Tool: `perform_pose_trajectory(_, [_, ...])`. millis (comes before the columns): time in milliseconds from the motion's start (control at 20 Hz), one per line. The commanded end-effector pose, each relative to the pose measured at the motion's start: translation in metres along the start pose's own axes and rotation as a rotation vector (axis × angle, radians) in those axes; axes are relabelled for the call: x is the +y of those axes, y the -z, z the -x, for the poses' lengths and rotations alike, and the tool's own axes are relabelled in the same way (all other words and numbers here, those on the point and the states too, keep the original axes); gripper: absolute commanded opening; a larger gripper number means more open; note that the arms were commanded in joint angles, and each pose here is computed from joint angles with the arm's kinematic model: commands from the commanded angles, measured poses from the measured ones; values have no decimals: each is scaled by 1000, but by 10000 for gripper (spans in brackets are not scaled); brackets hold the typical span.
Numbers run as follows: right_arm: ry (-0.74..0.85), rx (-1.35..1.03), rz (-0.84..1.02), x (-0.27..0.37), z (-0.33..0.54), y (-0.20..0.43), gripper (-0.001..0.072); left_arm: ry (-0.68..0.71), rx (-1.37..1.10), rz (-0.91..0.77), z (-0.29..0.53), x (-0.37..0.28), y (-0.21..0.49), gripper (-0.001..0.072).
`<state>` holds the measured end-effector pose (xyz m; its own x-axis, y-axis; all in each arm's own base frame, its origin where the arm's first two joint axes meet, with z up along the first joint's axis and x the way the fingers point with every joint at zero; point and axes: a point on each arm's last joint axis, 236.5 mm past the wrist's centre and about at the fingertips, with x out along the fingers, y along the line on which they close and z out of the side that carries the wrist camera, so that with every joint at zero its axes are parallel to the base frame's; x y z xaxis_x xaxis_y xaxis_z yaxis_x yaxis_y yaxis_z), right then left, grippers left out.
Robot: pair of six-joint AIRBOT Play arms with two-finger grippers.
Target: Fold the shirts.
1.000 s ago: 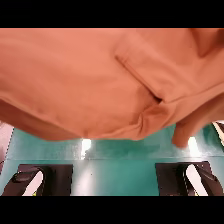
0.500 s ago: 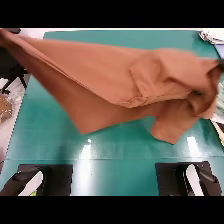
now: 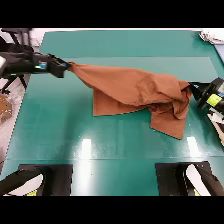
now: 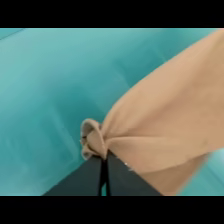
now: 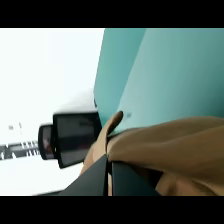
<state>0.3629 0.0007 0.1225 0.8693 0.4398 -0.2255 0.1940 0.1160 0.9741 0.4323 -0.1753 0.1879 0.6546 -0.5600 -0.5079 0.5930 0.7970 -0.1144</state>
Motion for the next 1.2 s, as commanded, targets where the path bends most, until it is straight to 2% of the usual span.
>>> perform_pose_trajectory(0, [-1, -21, -19, -29, -25, -36, 17, -54, -45, 3, -54, 15, 3, 23])
perform_pose_trajectory(300, [12, 44, 25, -35, -70, -80, 17, -126, -129, 86, -101, 38, 3, 24])
perform_pose_trajectory(600, [-21, 197, 180, -19, -120, -76, 18, -118, -90, 110, -132, 36, 26, 24])
perform_pose_trajectory(850, [123, 268, 361, -29, -135, -74, 41, -127, -88, 113, -136, 40, 30, 24])
perform_pose_trajectory(1150, [407, 351, 764, -40, -127, -88, 19, -79, -28, 116, -139, 29, 44, 24])
